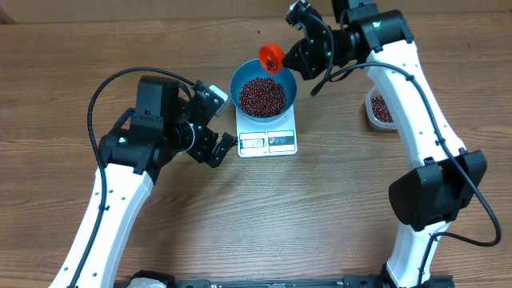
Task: Scoop item into bowl and weigh 150g on scale
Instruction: 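Tip the scoop over the teal bowl with the right gripper to pour, then carry the scoop back to the bean tub with the right gripper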
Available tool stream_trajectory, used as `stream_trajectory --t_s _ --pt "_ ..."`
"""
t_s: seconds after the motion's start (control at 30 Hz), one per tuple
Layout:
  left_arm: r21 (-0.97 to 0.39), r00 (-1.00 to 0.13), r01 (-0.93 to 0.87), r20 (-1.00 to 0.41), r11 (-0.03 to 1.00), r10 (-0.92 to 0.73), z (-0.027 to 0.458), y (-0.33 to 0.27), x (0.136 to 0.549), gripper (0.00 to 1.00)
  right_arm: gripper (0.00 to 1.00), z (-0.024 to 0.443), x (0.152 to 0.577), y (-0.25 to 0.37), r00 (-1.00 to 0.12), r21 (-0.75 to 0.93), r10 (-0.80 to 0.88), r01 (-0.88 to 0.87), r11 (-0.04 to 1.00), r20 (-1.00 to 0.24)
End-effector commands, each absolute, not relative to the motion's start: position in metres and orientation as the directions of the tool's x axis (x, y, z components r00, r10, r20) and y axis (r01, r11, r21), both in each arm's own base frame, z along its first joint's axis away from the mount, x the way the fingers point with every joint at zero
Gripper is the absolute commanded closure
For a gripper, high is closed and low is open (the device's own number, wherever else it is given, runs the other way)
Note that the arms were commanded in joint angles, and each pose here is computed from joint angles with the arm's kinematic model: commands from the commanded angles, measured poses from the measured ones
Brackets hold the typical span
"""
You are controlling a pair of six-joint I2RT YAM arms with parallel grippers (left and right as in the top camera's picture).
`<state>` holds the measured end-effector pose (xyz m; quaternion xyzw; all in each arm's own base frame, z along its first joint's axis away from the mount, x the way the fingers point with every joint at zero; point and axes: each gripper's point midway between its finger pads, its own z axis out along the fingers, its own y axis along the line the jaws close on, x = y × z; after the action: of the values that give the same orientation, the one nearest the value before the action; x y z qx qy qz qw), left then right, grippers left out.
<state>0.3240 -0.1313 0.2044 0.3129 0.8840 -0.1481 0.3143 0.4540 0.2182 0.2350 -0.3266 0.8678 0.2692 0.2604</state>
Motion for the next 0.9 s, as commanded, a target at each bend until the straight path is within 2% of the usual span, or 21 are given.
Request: stream_trajectory --t_s 0.0,0.43,0.7,0.87 --pt "-0.042 -0.584 0.658 -0.658 0.752 0.475 0.209 -0.131 0.326 0.00 0.96 0.272 0.449 0.216 -0.635 0.362 -0.350 -0.720 0.592 -0.688" --pt "-0.041 -0.585 0.658 -0.658 0.752 0.475 0.209 -0.130 0.326 0.01 0.96 0.303 0.460 0.163 -0.688 0.516 -0.160 -0.658 0.549 -0.708" --pt "-0.042 -0.584 0.658 -0.658 0.752 0.475 0.209 -0.131 0.326 0.00 0.96 0.329 0.465 0.094 -0.670 0.485 -0.058 -0.592 0.644 -0.740" --pt "-0.042 -0.585 0.658 -0.658 0.752 0.475 0.209 -0.131 0.325 0.01 0.96 0.331 0.460 0.047 -0.702 0.512 0.019 -0.500 0.699 -0.712"
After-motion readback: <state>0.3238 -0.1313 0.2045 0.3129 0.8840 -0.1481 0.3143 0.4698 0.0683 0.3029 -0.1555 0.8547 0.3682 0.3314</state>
